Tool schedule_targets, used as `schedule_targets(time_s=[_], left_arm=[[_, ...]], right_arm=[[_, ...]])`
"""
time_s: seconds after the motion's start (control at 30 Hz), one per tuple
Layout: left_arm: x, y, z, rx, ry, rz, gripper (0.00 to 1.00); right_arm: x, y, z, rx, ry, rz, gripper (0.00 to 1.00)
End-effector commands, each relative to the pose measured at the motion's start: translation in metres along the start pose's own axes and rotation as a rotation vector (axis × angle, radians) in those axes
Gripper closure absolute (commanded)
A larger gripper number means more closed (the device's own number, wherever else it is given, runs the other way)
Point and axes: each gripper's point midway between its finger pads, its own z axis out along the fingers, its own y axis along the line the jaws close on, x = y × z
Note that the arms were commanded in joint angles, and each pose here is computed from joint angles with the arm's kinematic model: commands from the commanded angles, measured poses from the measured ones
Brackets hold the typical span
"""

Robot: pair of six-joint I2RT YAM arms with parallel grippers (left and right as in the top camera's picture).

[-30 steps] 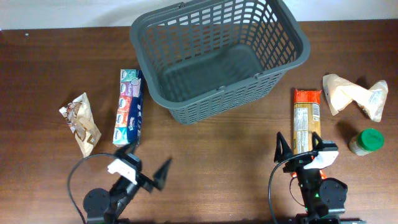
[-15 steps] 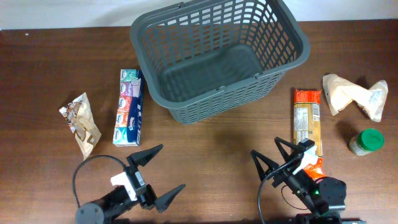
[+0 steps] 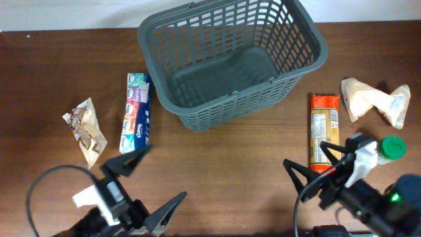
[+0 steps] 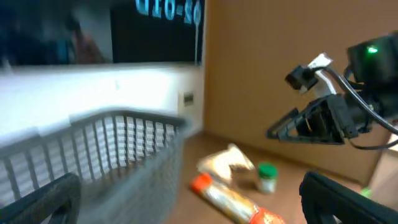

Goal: Pack container
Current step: 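Raise both grippers and move them toward the gray basket rim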

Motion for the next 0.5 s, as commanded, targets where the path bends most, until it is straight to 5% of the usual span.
schedule_targets(time_s=[0.0, 0.1, 0.2, 0.33, 0.47], left_arm=[[-0.031, -0.015, -0.003, 0.043, -0.084, 0.123, 0.01], [-0.049, -0.024, -0.005, 0.065, -0.147, 0.172, 0.01], [-0.055, -0.018, -0.003, 0.057, -0.156, 0.005, 0.01], [-0.054, -0.015, 0.004, 0.059, -0.063, -0.114, 0.01], [-0.07, 0.001, 0.009, -0.053, 0.038, -0.034, 0.0]], right_arm=[[-0.018, 0.006, -0.008, 0.021, 0.054, -0.037, 0.01], [-0.017, 0.002, -0.003, 0.026, 0.093, -0.012, 0.01], [-0.02, -0.001, 0.004, 0.021, 0.106, -0.004, 0.01], [-0.032, -0.003, 0.004, 0.049, 0.115, -0.006, 0.01], [-0.068, -0.005, -0.01, 0.14, 0.1, -0.014, 0.01]])
